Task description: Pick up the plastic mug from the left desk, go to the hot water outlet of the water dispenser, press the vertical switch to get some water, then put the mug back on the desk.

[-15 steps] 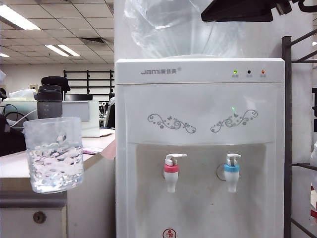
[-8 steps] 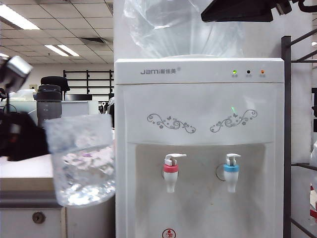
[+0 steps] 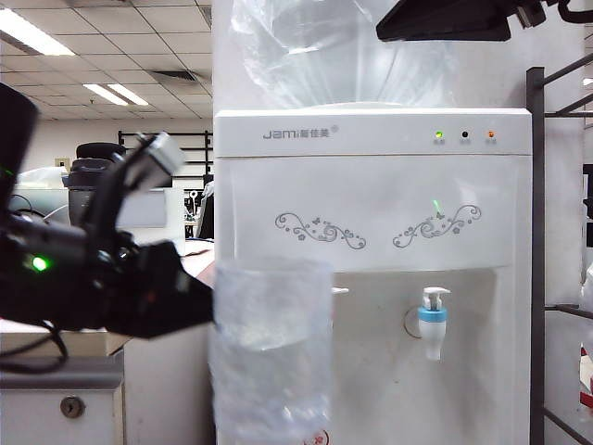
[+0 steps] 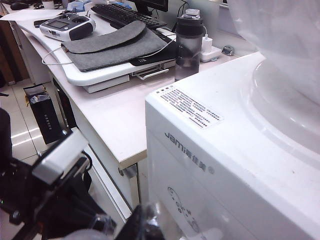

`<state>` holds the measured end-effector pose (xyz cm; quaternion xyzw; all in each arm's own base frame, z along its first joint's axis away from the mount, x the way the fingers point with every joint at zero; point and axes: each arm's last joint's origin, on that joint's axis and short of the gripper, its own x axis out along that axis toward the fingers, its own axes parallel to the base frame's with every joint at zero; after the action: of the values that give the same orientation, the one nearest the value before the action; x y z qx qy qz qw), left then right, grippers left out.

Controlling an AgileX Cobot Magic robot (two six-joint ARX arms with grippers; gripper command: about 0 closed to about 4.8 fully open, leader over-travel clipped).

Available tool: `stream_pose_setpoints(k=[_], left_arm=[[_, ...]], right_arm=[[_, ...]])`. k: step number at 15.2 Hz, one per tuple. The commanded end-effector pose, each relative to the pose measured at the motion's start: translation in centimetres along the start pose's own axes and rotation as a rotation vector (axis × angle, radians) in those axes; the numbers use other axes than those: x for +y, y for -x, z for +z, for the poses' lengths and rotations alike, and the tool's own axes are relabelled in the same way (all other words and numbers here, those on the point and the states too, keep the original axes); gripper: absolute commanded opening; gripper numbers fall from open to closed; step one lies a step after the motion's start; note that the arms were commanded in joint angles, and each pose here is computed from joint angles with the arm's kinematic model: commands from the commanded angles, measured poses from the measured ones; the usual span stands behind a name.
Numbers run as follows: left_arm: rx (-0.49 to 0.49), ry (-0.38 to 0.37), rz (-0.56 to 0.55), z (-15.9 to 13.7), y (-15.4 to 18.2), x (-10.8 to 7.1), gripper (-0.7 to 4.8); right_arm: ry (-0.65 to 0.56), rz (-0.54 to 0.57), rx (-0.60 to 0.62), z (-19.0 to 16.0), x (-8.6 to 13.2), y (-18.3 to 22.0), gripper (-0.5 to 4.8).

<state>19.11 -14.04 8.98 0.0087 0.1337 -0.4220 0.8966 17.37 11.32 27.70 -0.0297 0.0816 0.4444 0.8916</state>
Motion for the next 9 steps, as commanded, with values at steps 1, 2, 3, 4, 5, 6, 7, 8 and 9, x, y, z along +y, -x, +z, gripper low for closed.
stream_pose_setpoints(k=[1,2,3,4,5,6,7,8,9], left_arm=[[-0.046,-0.003,0.002,-0.1,-1.2,-0.3,-0.06],[-0.061,-0.006,0.007,-0.4,-1.7,-0.1,-0.06],[-0.048,-0.004,0.010,-0.8,-2.2,0.0,-0.06],[-0.042,-0.002,0.017,-1.0,-2.6,0.2,-0.06],[-0.033,0.000,0.025,-1.3,-3.0,0.3,-0.06],[-0.023,-0.008,0.019,-1.9,-4.6,0.5,-0.06],[-0.020,-0.009,0.009,-2.1,-5.0,0.3,-0.06],[-0.013,-0.009,0.004,-2.3,-5.2,0.2,-0.06],[0.004,-0.003,0.002,-2.8,-5.5,0.2,-0.06]], right_arm=[[0.007,0.002,-0.014,0.3,0.0,0.0,-0.06],[0.006,0.002,-0.014,0.3,0.0,0.0,-0.06],[0.006,0.002,-0.014,0.3,0.0,0.0,-0.06],[0.006,0.002,-0.014,0.3,0.0,0.0,-0.06],[0.007,0.002,-0.014,0.3,0.0,0.0,-0.06],[0.006,0.002,-0.014,0.3,0.0,0.0,-0.05],[0.006,0.002,-0.014,0.3,0.0,0.0,-0.06],[0.006,0.002,-0.014,0.3,0.0,0.0,-0.06],[0.006,0.002,-0.014,0.3,0.0,0.0,-0.06]])
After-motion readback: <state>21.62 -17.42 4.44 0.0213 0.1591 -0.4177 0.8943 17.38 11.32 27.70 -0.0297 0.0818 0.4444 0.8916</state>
